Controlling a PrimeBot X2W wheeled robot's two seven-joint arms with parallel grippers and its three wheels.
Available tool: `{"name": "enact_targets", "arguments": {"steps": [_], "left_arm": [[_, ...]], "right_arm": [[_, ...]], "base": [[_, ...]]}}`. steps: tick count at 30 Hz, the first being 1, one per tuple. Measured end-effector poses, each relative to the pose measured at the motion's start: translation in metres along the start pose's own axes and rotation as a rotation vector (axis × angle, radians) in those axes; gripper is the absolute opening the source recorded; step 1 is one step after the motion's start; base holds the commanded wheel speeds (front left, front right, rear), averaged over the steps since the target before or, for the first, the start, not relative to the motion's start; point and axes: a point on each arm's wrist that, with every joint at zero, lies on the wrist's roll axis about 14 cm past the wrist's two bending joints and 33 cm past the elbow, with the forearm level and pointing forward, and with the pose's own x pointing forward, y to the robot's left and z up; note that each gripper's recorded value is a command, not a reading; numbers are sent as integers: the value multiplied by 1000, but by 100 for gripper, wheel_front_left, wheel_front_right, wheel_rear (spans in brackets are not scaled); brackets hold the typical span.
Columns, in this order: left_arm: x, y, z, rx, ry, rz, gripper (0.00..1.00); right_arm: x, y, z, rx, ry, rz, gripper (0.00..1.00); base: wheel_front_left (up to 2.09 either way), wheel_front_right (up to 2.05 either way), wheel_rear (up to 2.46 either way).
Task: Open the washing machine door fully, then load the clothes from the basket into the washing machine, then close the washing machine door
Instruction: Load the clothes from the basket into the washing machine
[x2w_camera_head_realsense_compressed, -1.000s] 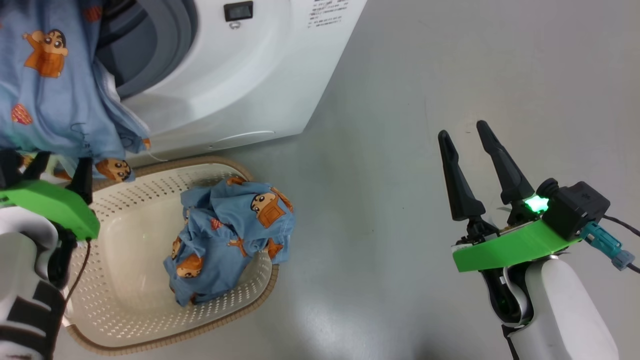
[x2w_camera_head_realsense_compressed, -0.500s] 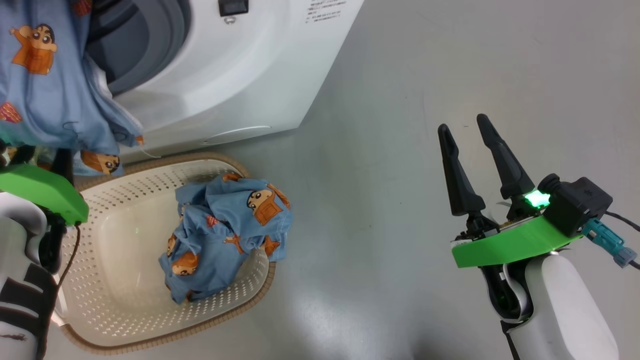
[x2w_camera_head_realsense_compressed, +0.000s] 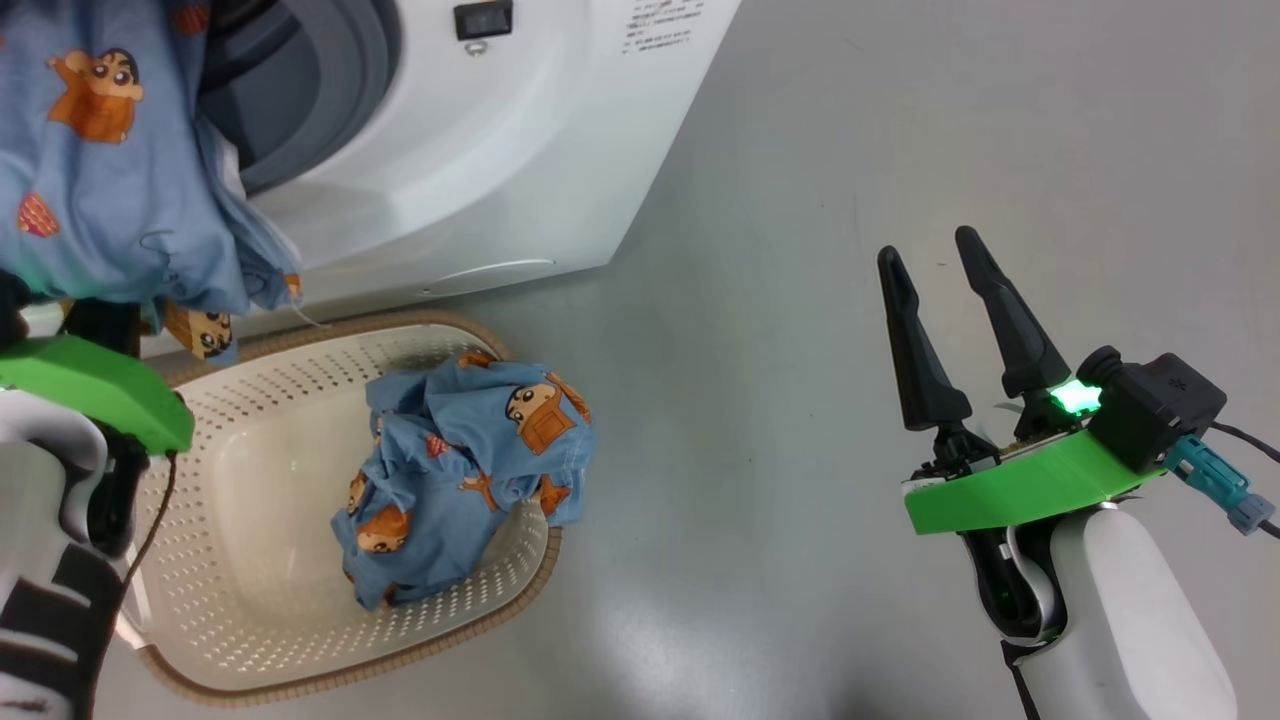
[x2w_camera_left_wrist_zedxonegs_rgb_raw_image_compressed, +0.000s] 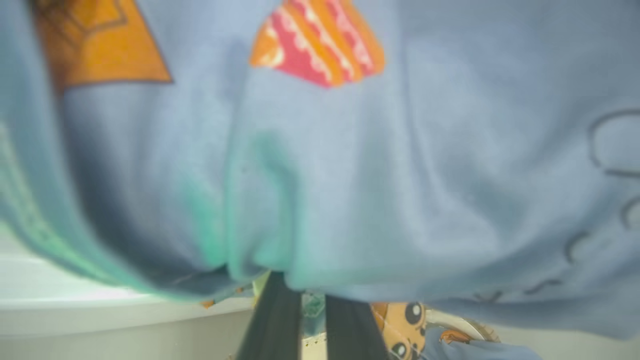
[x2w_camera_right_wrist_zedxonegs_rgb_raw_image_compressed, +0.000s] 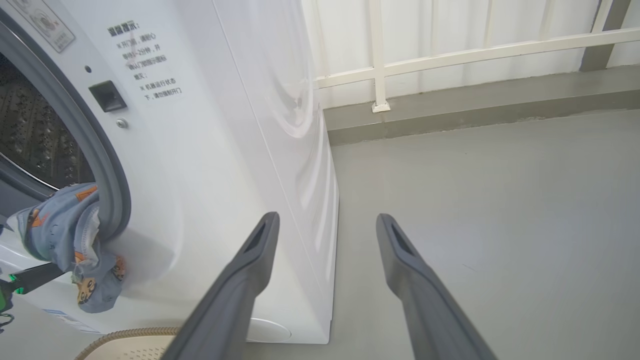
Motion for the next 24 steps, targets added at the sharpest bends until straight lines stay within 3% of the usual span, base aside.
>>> {"name": "enact_targets", "arguments": {"steps": [16, 24], "left_arm": [[-38, -14, 64, -31, -276, -53, 0], [-30, -17, 92, -44, -347, -68, 0]], "right_arm": [[1, 6, 5, 11, -15, 13, 100], [1, 6, -3, 12, 6, 13, 100]], "base": [[0, 0, 0], [0, 0, 0]]}}
